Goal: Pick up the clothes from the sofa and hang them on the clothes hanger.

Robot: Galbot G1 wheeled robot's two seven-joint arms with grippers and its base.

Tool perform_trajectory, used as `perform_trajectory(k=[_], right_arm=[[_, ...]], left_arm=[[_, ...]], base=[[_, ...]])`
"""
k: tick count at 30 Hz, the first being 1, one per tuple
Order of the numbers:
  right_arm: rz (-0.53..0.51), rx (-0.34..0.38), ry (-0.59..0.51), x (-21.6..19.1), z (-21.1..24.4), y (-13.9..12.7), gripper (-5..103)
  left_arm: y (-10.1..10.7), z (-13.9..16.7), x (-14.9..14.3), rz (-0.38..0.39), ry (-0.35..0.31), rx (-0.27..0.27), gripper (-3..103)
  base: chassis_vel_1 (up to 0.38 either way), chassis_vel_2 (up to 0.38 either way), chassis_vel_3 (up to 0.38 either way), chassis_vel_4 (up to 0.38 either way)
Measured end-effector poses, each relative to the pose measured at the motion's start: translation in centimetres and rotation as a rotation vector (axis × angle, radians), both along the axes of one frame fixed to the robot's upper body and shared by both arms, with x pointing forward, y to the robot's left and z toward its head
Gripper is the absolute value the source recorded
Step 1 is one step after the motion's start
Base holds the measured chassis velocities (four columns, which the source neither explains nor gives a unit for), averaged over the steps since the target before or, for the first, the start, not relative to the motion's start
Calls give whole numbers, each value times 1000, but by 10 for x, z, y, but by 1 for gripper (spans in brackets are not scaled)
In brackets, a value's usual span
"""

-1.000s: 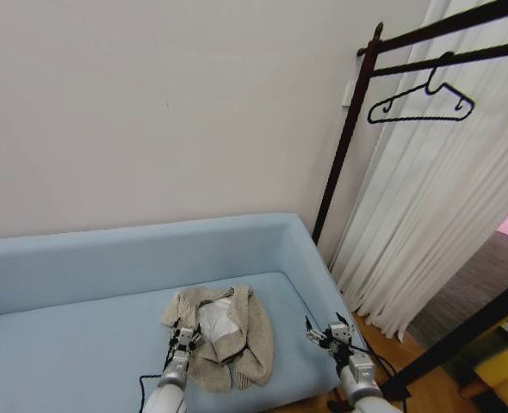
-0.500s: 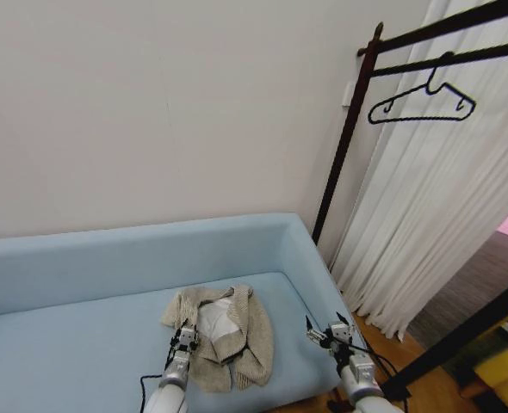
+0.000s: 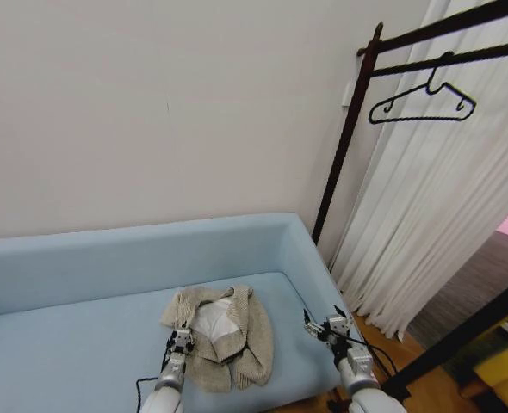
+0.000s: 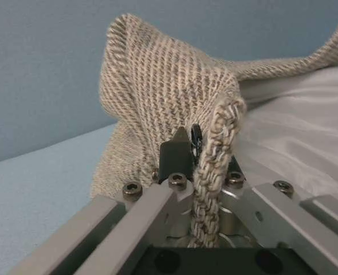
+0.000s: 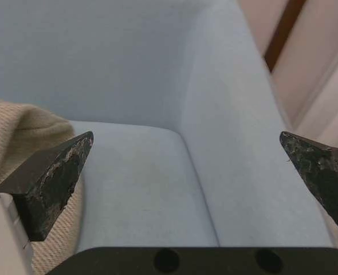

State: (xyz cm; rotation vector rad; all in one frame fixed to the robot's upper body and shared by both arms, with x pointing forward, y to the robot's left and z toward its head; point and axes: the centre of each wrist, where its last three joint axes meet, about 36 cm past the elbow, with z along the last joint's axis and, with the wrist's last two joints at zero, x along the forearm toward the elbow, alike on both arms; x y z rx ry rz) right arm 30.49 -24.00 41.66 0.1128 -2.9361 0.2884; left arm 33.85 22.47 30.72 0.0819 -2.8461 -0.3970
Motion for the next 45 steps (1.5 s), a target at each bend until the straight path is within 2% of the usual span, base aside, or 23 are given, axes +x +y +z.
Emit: perform_trajectory(k=[6, 11, 13, 14, 18, 20, 22, 28, 36, 37, 40, 42, 45], right_arm=[[102, 4, 62, 31, -13, 47, 100], [190, 10, 85, 59, -11, 80, 100], [239, 7, 117, 69, -15, 109, 100], [239, 7, 117, 69, -15, 109, 100], [296, -20, 187, 66, -27, 151, 100], [305, -32, 202, 64, -31, 159, 100], [322, -80, 215, 59, -44, 174, 100], [337, -157, 226, 54, -64, 191, 100], [320, -255, 178, 65, -84, 189, 102], [303, -289, 147, 73, -88, 186, 95], [290, -312, 134, 80, -90, 183, 93], [279, -330, 135, 86, -92, 181, 83], [268, -342, 140, 91, -94, 178, 79]], left_arm=[[19, 21, 2, 61, -48, -45, 2], [33, 27, 3, 90, -60, -41, 2], [39, 28, 4, 106, -64, -38, 2], [39, 28, 4, 106, -64, -38, 2], [40, 28, 3, 117, -64, -43, 2], [39, 28, 3, 118, -64, -46, 2], [38, 28, 4, 118, -63, -50, 2], [33, 29, 5, 110, -61, -55, 2], [29, 33, 7, 102, -62, -66, 2], [28, 33, 6, 100, -62, -70, 2], [27, 34, 6, 96, -63, -73, 2], [26, 34, 6, 94, -63, -76, 2], [25, 35, 6, 92, -65, -79, 2]], base=[[0, 0, 0, 0], [0, 0, 0, 0], [0, 0, 0, 0], [0, 0, 0, 0], [0, 0, 0, 0], [0, 0, 0, 0], [0, 0, 0, 0], [0, 0, 0, 0], [0, 0, 0, 0], [0, 0, 0, 0], [0, 0, 0, 0], [0, 0, 0, 0], [0, 0, 0, 0]])
